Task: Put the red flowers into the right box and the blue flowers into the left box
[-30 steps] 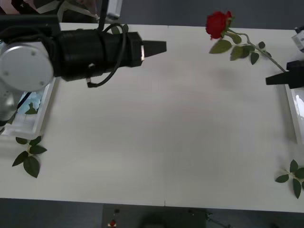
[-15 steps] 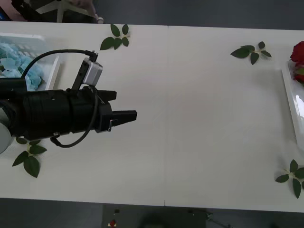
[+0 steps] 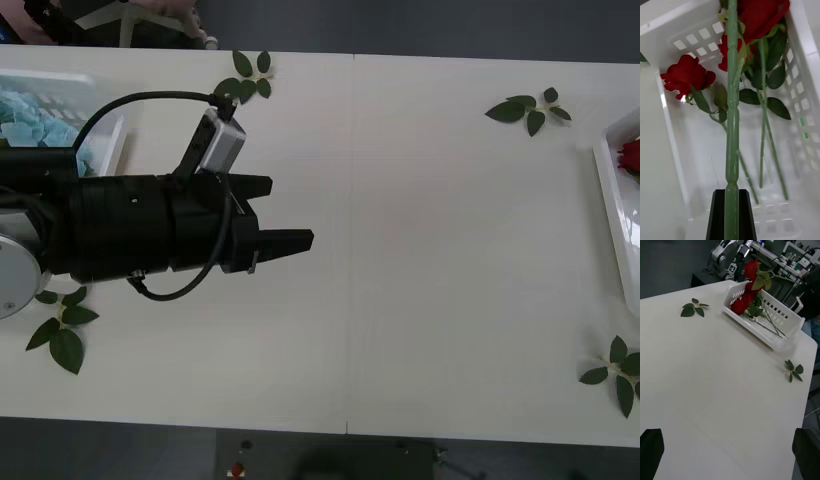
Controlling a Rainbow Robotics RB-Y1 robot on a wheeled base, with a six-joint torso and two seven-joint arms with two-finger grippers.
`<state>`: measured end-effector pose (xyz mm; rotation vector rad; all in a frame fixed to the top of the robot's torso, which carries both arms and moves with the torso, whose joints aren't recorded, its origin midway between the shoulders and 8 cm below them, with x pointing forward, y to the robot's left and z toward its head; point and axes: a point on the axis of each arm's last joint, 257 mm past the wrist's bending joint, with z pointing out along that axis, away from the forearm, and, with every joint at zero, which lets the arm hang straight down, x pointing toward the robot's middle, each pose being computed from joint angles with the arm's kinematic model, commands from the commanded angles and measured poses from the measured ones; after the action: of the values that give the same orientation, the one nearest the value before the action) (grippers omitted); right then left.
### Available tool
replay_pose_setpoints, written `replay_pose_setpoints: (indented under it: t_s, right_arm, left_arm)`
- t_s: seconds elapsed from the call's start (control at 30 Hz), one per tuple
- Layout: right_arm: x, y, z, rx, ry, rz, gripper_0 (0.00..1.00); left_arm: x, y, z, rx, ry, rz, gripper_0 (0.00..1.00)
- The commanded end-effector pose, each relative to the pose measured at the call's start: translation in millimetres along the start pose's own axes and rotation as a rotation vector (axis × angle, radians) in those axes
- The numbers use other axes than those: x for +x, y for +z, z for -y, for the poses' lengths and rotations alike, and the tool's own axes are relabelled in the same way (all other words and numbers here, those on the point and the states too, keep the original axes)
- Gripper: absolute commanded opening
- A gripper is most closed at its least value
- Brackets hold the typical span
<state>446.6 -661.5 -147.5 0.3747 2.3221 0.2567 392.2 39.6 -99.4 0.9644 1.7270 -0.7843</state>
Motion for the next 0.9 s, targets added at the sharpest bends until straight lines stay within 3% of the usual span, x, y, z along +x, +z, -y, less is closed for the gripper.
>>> replay_pose_setpoints:
  t_s: [0.03,0.23,0.27,0.3,0.33,0.37,0.4,0.47,0.57,0.9]
  right_arm:
    - [-14.9,-8.5,18.9,0.105,-0.08,0.001,0.0]
    - [1.2,4.5,33.2,0.168,-0.127,-0.044,0.02]
    - [3.5,5.8,36.2,0.181,-0.135,-0.051,0.14]
    - [6.4,7.0,40.0,0.195,-0.146,-0.06,0.37]
    - [7.6,7.6,41.0,0.199,-0.153,-0.064,0.49]
    - [10.8,8.7,41.9,0.204,-0.165,-0.077,0.7]
    - [12.0,9.4,42.4,0.206,-0.174,-0.082,0.8]
    - [14.6,13.7,38.8,0.201,-0.193,-0.093,0.9]
    - [14.5,22.4,27.8,0.18,-0.265,-0.101,0.96]
    - [5.3,52.6,-78.9,-0.067,-0.575,-0.094,0.97]
  left_arm:
    - [-4.7,-2.7,-0.8,-0.005,0.06,0.005,1.0]
    - [-4.7,-2.7,-0.8,-0.005,0.06,0.005,1.0]
    - [-4.7,-2.7,-0.8,-0.005,0.06,0.005,1.0]
    - [-4.7,-2.7,-0.8,-0.005,0.06,0.005,1.0]
    - [-4.7,-2.7,-0.8,-0.005,0.06,0.005,1.0]
    - [-4.7,-2.7,-0.8,-0.005,0.06,0.005,1.0]
    - [-4.7,-2.7,-0.8,-0.005,0.06,0.005,1.0]
    - [-4.7,-2.7,-0.8,-0.005,0.06,0.005,1.0]
    - [-4.7,-2.7,-0.8,-0.005,0.06,0.005,1.0]
    - [-4.7,-2.7,-0.8,-0.005,0.06,0.005,1.0]
